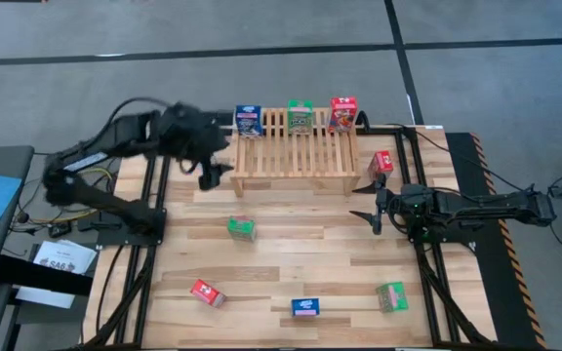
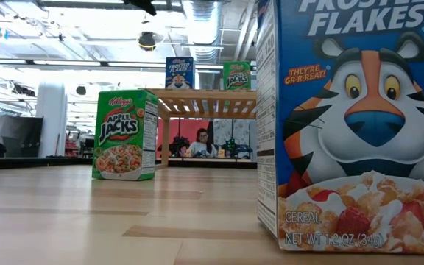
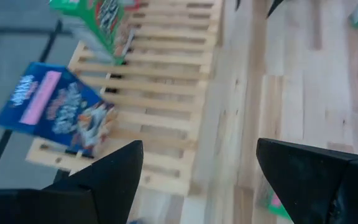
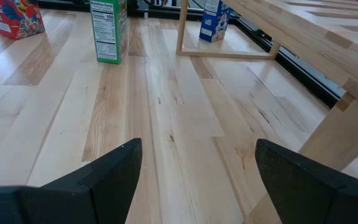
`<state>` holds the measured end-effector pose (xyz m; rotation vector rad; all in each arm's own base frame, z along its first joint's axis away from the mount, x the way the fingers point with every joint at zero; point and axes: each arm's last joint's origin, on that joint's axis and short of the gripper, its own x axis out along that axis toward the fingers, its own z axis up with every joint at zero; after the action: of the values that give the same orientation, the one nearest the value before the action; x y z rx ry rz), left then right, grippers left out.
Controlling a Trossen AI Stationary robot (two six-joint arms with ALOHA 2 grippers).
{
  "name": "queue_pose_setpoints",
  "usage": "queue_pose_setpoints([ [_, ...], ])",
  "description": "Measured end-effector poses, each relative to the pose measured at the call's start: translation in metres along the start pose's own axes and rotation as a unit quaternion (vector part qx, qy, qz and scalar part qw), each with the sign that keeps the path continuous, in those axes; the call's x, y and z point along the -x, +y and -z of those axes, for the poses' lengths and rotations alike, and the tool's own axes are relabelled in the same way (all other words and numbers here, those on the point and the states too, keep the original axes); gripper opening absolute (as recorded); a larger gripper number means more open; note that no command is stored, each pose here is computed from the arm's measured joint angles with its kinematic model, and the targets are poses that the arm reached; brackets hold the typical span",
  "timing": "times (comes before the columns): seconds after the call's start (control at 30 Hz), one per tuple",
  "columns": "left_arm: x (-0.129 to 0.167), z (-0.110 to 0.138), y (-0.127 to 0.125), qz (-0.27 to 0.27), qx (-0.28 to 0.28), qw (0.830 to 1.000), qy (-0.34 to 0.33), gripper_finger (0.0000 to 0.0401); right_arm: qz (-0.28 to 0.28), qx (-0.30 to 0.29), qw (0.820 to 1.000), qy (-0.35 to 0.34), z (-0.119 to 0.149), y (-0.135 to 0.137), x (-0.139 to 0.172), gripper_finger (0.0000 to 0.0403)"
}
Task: Stack cereal on shelf
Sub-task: Put the top red cereal box on the shelf aligned with the other red cereal box
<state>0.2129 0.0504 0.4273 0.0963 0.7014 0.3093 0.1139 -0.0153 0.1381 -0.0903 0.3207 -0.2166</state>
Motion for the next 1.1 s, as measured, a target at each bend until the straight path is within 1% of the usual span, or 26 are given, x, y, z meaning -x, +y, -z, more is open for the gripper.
queue_pose_setpoints([
  [0.17, -0.002, 0.044, -0.021, 0.017, 0.013, 0.996, -0.084, 0.0305, 0.0, 0.0, 1.0, 0.0, 0.0, 0.0, 0.0, 0.0338],
  [0.37, 0.0, 0.099, -0.038, 0.057, 0.023, 0.988, -0.145, 0.0305, 0.0, 0.0, 1.0, 0.0, 0.0, 0.0, 0.0, 0.0338],
  [0.57, -0.001, 0.146, -0.052, 0.098, 0.03, 0.972, -0.209, 0.0305, 0.0, 0.0, 1.0, 0.0, 0.0, 0.0, 0.0, 0.0338],
  [0.7, -0.01, 0.175, -0.059, 0.112, 0.021, 0.962, -0.249, 0.0305, 0.0, 0.0, 1.0, 0.0, 0.0, 0.0, 0.0, 0.0338],
  [0.9, -0.029, 0.212, -0.066, 0.115, 0.025, 0.951, -0.285, 0.0305, 0.0, 0.0, 1.0, 0.0, 0.0, 0.0, 0.0, 0.0338],
  [1.0, -0.037, 0.225, -0.068, 0.115, 0.024, 0.952, -0.283, 0.0305, 0.0, 0.0, 1.0, 0.0, 0.0, 0.0, 0.0, 0.0338],
  [1.1, -0.042, 0.235, -0.07, 0.115, 0.01, 0.952, -0.285, 0.0305, 0.0, 0.0, 1.0, 0.0, 0.0, 0.0, 0.0, 0.0338],
])
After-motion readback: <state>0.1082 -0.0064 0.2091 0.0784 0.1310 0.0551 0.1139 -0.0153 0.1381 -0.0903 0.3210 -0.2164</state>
